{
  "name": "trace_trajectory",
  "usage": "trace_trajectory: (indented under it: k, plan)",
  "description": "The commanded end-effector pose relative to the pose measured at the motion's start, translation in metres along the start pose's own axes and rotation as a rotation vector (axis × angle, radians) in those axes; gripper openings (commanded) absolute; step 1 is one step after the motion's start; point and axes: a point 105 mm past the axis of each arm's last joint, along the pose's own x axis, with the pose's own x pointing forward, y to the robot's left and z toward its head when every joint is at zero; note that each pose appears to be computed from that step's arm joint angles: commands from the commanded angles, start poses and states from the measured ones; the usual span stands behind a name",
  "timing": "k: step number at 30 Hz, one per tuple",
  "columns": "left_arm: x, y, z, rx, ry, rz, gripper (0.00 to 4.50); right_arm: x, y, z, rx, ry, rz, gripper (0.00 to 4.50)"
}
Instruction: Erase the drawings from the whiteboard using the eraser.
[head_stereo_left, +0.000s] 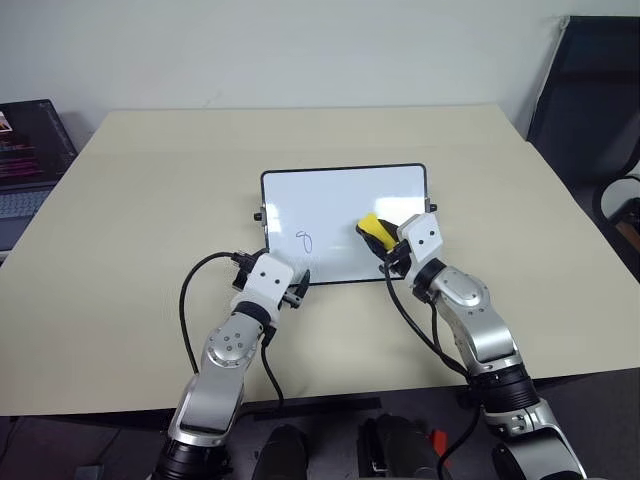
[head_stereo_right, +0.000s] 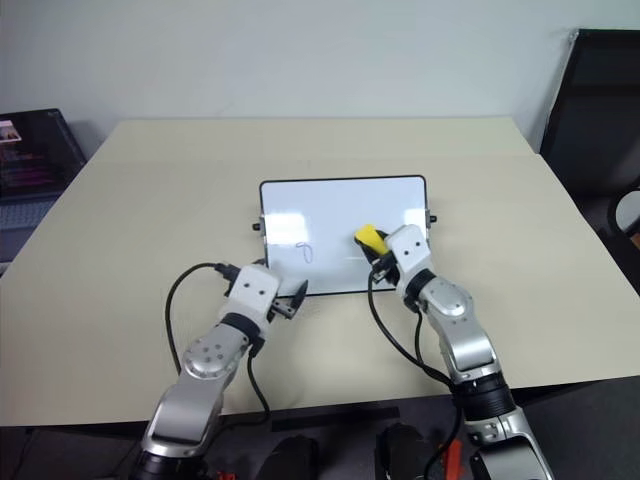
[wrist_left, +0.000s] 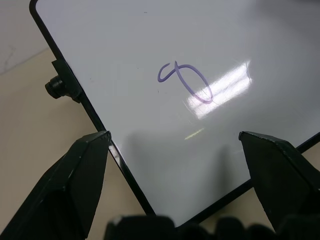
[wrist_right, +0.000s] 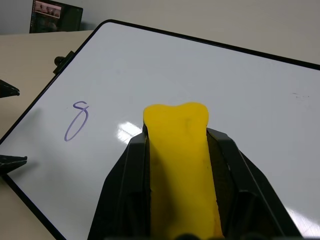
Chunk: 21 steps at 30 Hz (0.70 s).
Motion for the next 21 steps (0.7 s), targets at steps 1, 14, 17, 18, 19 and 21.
trace_trajectory:
  k: [1,14,17,18,19,21]
  plan:
    - [-0.002,0.004,0.013,0.008,-0.045,0.024,4.50,0.010,0.008,0.026,-0.042,-0.104,0.037,1.20]
    - [-0.006,0.004,0.011,0.007,-0.038,0.031,4.50,0.072,0.050,0.022,-0.180,-0.091,0.153,1.20]
    - [-0.011,0.005,0.007,0.006,-0.022,0.042,4.50,0.079,0.053,0.016,-0.206,-0.059,0.162,1.20]
    - [-0.012,0.005,0.006,0.005,-0.018,0.045,4.50,0.082,0.056,0.011,-0.211,-0.036,0.171,1.20]
    - [-0.013,0.005,0.006,0.004,-0.015,0.047,4.50,0.083,0.058,0.008,-0.216,-0.020,0.178,1.20]
    - [-0.014,0.004,0.005,0.003,-0.013,0.050,4.50,0.085,0.065,0.000,-0.227,0.016,0.196,1.20]
